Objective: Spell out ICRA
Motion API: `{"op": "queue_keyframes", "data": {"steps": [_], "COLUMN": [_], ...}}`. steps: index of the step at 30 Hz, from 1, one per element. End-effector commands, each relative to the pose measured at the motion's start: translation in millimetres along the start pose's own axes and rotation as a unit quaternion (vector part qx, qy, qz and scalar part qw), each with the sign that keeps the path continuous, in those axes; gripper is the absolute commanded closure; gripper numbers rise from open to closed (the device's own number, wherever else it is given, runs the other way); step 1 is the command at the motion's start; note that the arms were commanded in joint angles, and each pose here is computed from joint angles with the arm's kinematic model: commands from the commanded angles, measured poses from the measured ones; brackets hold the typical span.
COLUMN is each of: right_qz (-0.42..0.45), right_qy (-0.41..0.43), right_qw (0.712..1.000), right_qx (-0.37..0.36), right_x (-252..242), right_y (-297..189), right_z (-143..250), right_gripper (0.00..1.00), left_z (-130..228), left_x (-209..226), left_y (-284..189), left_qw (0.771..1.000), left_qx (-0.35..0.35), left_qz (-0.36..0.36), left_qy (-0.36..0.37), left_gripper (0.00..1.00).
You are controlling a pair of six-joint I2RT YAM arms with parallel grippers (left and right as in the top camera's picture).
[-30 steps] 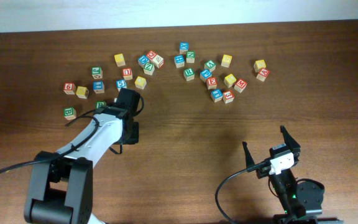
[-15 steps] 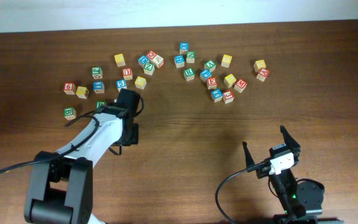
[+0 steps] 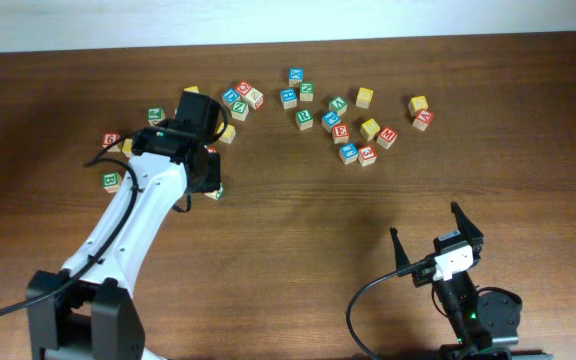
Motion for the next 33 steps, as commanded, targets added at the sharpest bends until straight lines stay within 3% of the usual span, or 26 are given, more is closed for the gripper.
{"op": "queue_keyframes", "data": {"steps": [1, 7, 11, 13, 15, 33], "right_qz": [-0.009, -0.009, -0.009, -0.009, -0.009, -0.009], "right_qy": [0.002, 0.002, 0.002, 0.002, 0.002, 0.002], "right_qw": [1.0, 1.0, 1.0, 1.0, 1.0, 1.0], "right_qx": [-0.002, -0.002, -0.002, -0.002, -0.002, -0.002], "right_x": [3, 3, 3, 3, 3, 3], "right_y": [0, 0, 0, 0, 0, 0], "right_z": [1, 1, 1, 1, 1, 1], "right_gripper": [0.02, 0.02, 0.02, 0.02, 0.02, 0.02], "left_z": [3, -6, -4, -2, -3, 3], "left_x": [0, -8, -12, -13, -14, -26], "left_y": [-3, 8, 27, 34, 38, 74], "left_qw": [1.0, 0.999, 0.997, 0.996, 0.995, 0.979], "left_qx": [0.005, -0.035, -0.06, -0.069, -0.077, -0.164], "left_qz": [0.008, 0.028, 0.041, 0.044, 0.049, 0.113], "left_qy": [-0.003, -0.014, -0.021, -0.023, -0.025, -0.046], "left_gripper": [0.45, 0.47, 0.67, 0.87, 1.0, 1.0]}}
Point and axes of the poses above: each gripper's point midway between its finger pads, its own y axis out along the fingers, its own x axis along the line the jaws close on, z = x × y, the point moved 8 cm from there along -y, back along the fingers, and after that the axes turned 13 degrees about -y, right-handed, at the moved point
